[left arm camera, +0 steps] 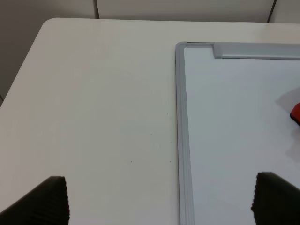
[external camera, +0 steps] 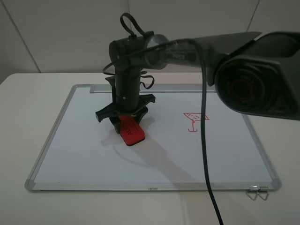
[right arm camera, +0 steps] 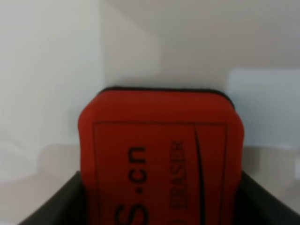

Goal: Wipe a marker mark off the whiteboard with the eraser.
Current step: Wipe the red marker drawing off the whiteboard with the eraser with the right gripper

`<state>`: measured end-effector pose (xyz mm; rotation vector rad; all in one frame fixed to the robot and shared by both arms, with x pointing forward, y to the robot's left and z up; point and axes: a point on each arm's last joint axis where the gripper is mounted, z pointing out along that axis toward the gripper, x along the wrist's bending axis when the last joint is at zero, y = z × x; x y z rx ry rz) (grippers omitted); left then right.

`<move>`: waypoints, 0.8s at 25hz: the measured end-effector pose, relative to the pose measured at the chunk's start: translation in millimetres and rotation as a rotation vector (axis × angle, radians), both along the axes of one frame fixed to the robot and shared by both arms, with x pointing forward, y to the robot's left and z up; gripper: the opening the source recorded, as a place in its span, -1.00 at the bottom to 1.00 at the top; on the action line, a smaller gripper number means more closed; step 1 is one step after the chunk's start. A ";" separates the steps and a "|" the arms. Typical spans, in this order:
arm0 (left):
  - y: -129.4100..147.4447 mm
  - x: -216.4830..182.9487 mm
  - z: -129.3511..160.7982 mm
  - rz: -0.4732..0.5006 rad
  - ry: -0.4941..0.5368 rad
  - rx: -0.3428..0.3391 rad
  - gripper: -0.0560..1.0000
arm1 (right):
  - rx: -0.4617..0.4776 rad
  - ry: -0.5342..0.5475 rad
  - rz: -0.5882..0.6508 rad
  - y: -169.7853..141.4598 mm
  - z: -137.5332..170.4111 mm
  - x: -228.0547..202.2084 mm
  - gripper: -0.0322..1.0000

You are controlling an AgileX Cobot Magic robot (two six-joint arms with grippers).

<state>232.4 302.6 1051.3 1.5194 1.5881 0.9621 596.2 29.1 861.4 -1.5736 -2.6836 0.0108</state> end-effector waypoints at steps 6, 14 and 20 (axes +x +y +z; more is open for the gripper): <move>0.0 0.0 0.0 0.000 0.000 0.000 0.58 | -0.033 0.030 -0.064 -34.7 -4.6 9.1 0.02; 0.0 0.0 0.0 0.000 0.000 0.000 0.58 | -0.047 0.049 -0.197 -90.0 -4.0 32.3 0.02; 0.0 0.0 0.0 0.000 0.000 0.000 0.58 | -0.035 0.035 -0.233 -103.1 4.0 38.0 0.02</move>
